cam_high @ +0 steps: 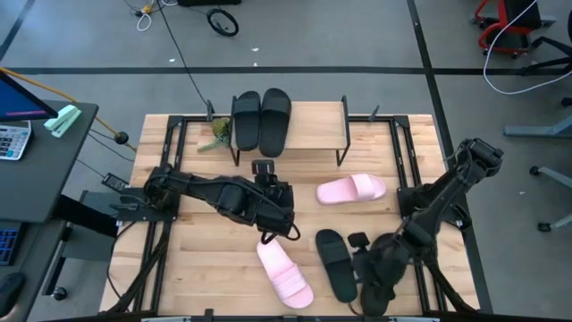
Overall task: Pick and place slides into the shelf
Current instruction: Put the black slide on the shelf
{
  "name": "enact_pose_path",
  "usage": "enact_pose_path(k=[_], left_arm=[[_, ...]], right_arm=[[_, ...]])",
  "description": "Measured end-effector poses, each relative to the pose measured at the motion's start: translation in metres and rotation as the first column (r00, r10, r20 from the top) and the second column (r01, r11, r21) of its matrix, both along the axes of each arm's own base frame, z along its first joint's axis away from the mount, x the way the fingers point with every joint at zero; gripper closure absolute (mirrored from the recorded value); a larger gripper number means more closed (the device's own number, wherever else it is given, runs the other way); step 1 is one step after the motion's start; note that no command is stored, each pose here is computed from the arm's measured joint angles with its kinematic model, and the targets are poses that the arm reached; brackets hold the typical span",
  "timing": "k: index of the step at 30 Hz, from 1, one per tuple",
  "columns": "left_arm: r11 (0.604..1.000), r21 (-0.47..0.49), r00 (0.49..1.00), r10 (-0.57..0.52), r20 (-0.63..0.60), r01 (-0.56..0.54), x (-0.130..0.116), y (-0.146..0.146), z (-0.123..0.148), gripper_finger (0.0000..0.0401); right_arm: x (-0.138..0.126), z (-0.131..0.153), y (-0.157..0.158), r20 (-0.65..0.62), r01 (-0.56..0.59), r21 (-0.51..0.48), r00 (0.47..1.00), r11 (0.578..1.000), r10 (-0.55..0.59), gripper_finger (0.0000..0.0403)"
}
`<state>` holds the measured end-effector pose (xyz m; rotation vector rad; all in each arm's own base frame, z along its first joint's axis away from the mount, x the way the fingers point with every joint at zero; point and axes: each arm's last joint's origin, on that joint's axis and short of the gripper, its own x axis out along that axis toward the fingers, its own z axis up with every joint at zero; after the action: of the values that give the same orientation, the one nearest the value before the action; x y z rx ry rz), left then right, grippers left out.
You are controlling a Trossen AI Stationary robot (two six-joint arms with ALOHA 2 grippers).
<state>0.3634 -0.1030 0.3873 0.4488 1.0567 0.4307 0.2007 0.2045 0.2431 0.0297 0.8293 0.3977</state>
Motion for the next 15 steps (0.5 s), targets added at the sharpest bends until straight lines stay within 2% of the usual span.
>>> enact_pose_path(k=[2, 5, 10, 15], left_arm=[[1.0, 0.001, 1.0, 0.014, 0.0, -0.014, 0.001, 0.005, 0.0, 0.0227], [0.999, 0.0, 0.999, 0.036, 0.003, -0.036, 0.003, 0.012, 0.0, 0.0234], [0.998, 0.004, 0.998, 0.056, -0.003, -0.056, 0.005, 0.022, 0.0, 0.0244], [0.997, 0.005, 0.997, 0.083, -0.004, -0.083, 0.008, 0.033, 0.0, 0.0255]], right_arm=[[-0.002, 0.0, 0.003, 0.08, 0.032, -0.091, 0.996, 0.995, -0.025, 0.026], [0.001, -0.008, 0.004, 0.123, 0.122, -0.155, 0.987, 0.98, -0.104, 0.0259], [0.009, -0.039, 0.014, 0.066, 0.064, -0.288, 0.997, 0.955, -0.047, 0.0261], [0.017, -0.068, 0.018, 0.021, 0.079, -0.375, 0.997, 0.924, -0.076, 0.0259]])
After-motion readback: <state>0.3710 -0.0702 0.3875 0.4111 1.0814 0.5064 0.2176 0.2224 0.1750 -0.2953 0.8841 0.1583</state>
